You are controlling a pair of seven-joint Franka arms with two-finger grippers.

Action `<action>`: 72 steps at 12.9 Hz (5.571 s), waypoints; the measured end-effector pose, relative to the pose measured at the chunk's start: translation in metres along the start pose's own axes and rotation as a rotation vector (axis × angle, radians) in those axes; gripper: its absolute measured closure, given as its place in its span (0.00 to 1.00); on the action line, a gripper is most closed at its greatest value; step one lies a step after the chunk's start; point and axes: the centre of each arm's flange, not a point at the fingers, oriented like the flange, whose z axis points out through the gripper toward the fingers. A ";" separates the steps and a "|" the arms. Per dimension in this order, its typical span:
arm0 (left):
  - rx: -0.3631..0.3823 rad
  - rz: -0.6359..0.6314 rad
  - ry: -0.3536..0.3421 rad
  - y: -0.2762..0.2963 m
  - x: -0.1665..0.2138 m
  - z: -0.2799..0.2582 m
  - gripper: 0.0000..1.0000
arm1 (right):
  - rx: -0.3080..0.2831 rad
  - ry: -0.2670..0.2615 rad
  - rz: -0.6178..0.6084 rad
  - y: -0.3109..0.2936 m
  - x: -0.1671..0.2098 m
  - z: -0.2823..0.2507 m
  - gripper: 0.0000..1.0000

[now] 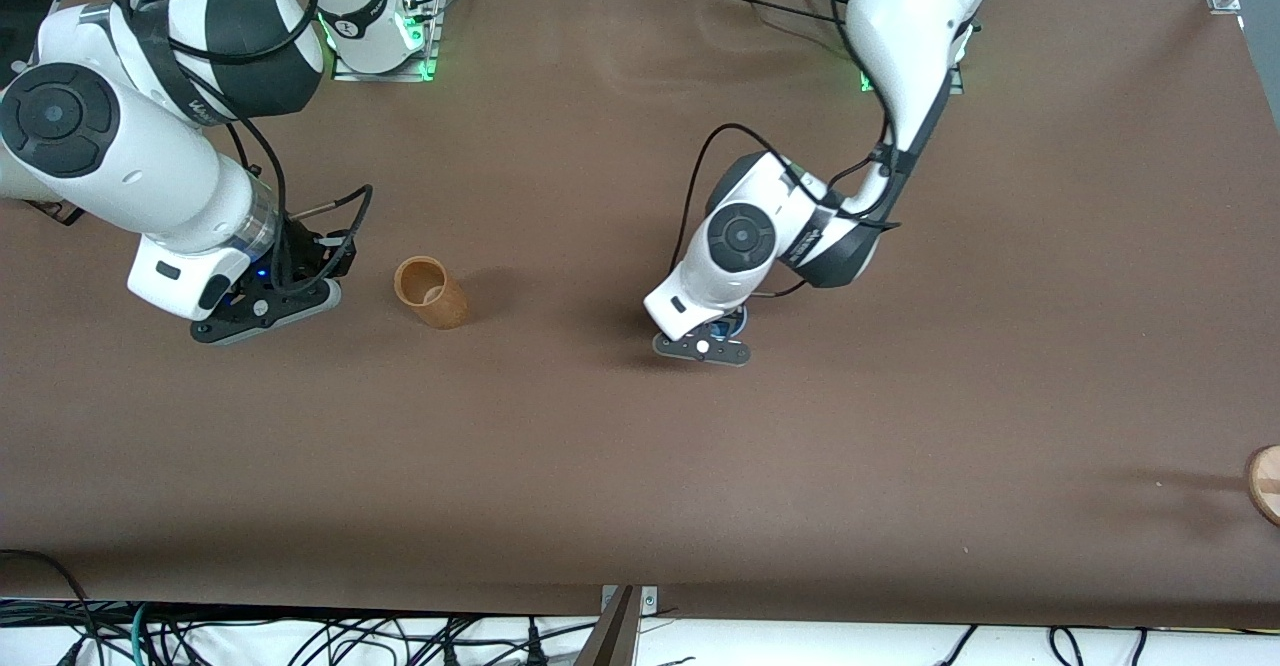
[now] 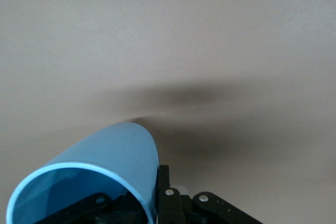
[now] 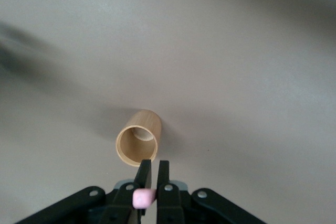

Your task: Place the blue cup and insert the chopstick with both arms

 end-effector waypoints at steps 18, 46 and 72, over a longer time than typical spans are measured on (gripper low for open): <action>0.020 -0.053 -0.028 0.004 0.017 -0.042 0.00 | 0.013 0.005 0.011 -0.036 0.006 0.003 0.91; 0.029 -0.038 -0.029 -0.401 -0.092 -0.373 0.00 | 0.255 0.371 0.410 -0.350 0.079 0.071 0.91; 0.029 -0.032 -0.032 -0.397 -0.091 -0.371 0.00 | 0.017 0.004 0.213 -0.123 0.039 -0.020 0.00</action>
